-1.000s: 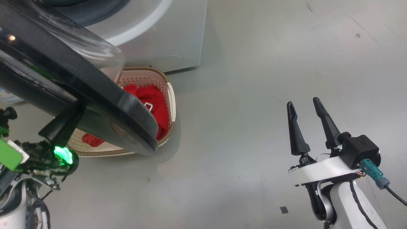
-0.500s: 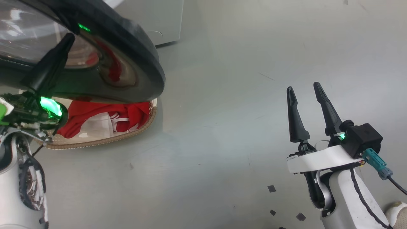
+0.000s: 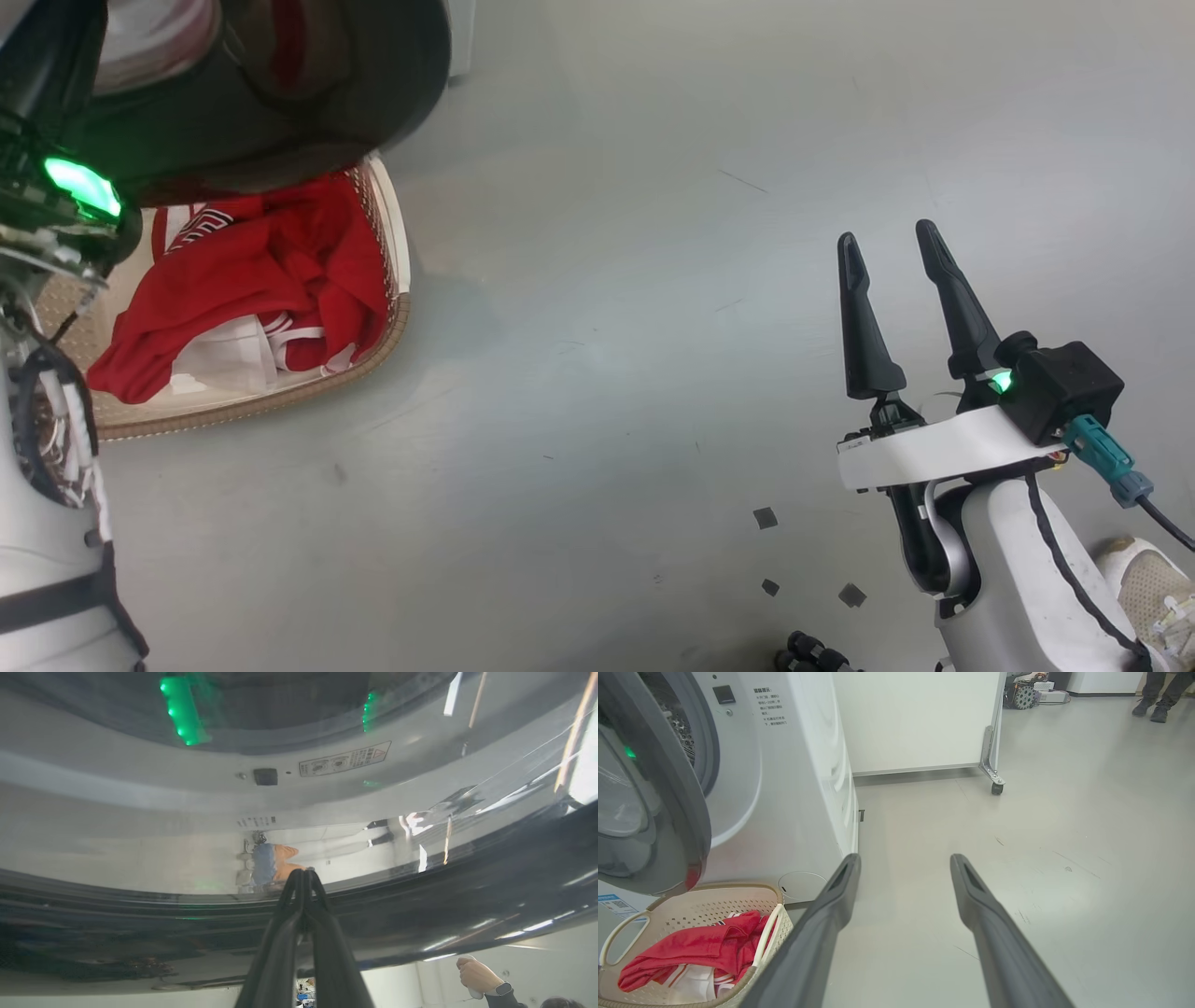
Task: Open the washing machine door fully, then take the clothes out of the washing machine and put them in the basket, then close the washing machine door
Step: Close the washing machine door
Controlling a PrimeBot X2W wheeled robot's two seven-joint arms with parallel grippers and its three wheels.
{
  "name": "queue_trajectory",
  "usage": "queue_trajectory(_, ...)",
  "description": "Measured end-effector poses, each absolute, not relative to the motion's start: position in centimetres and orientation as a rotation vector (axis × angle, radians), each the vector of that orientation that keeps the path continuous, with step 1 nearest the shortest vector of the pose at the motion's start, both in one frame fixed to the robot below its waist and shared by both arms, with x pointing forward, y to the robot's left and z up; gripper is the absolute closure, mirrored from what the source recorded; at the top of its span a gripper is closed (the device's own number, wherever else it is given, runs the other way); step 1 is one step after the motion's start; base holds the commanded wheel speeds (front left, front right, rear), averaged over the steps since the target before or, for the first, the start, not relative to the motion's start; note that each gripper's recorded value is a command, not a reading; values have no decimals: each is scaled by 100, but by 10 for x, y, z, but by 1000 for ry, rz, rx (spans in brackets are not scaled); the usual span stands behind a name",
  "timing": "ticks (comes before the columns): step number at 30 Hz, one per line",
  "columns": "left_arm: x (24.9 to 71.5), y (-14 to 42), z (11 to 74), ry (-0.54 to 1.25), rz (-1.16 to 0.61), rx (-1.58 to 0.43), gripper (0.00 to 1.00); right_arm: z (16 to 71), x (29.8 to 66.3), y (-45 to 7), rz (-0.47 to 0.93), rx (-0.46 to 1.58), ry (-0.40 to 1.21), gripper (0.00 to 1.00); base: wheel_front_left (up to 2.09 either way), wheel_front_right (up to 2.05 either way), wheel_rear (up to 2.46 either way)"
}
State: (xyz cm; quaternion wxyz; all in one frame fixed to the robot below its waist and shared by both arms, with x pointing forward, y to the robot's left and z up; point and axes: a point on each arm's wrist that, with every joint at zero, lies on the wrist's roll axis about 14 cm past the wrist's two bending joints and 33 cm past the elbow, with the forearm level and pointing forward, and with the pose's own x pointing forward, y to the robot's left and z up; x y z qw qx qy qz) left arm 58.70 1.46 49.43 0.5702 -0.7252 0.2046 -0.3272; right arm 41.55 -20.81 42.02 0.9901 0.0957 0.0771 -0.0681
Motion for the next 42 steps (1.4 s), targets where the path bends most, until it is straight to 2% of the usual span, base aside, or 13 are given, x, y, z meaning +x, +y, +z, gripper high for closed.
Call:
queue_trajectory(13,621,9,491,445,-694,-1704,100,422,417,-214,-154,187,147,0,0,0,0)
queue_trajectory(21,624,5,488,452,-692,-1710,100,424,418,-218,-167,190,141,0,0,0,0)
queue_trajectory(28,617,12,480,473,-665,-1746,100,425,422,-214,-156,198,131,0,0,0,0)
queue_trajectory(35,597,43,465,451,-565,-1825,100,433,427,-209,-135,201,102,0,0,0,0)
queue_trajectory(42,574,80,476,367,-513,-1804,100,438,432,-196,-91,206,87,0,0,0,0)
